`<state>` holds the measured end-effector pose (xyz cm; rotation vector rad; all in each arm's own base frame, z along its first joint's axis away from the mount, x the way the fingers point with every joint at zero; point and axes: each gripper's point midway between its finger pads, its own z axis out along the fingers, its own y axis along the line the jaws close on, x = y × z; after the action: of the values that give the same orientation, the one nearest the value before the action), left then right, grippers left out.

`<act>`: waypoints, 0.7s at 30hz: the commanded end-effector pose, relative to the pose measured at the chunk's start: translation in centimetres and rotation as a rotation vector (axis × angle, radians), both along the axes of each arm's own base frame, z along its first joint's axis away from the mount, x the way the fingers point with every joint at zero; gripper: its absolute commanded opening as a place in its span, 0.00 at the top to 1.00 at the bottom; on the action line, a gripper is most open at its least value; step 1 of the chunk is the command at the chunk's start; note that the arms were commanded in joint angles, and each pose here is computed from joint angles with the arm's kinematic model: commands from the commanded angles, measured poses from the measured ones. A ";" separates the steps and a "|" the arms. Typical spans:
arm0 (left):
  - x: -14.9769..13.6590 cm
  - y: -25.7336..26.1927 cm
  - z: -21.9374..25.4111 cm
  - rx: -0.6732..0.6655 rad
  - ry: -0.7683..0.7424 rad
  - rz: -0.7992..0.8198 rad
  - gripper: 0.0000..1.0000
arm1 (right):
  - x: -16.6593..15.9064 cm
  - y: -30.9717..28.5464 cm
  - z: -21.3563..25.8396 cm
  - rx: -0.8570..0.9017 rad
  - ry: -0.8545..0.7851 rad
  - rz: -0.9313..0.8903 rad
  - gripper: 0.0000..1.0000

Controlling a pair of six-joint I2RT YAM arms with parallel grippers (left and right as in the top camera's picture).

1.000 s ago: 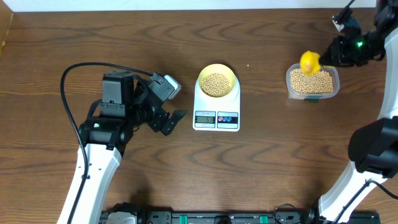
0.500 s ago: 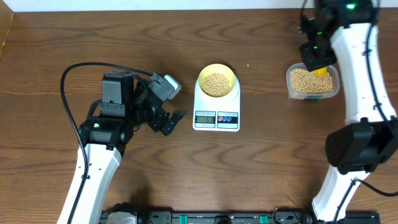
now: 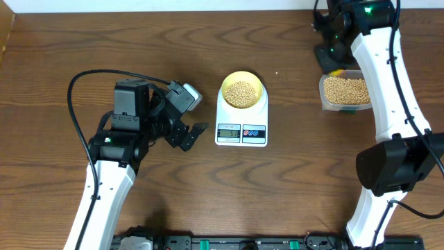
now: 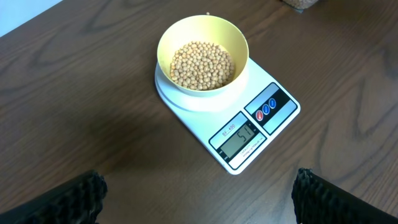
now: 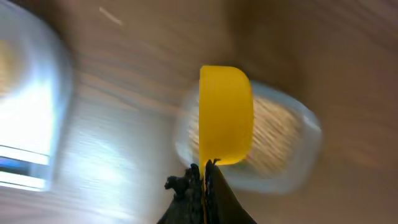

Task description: Scoop item into bowl and weigh 50g on scale

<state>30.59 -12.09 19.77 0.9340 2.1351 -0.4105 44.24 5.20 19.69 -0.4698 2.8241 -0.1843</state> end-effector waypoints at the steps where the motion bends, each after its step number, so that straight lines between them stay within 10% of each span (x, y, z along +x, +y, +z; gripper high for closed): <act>1: 0.0 0.0 -0.3 0.002 0.005 -0.007 0.02 | 0.5 8.1 2.6 0.418 -0.046 0.127 0.99; 21: 0.0 0.0 -0.3 0.003 0.005 -0.007 0.02 | -2.2 19.8 2.3 0.505 -0.048 0.500 0.99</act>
<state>30.58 -12.10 19.77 0.9344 2.1349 -0.4107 42.32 24.25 22.49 -0.9223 2.4855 0.5968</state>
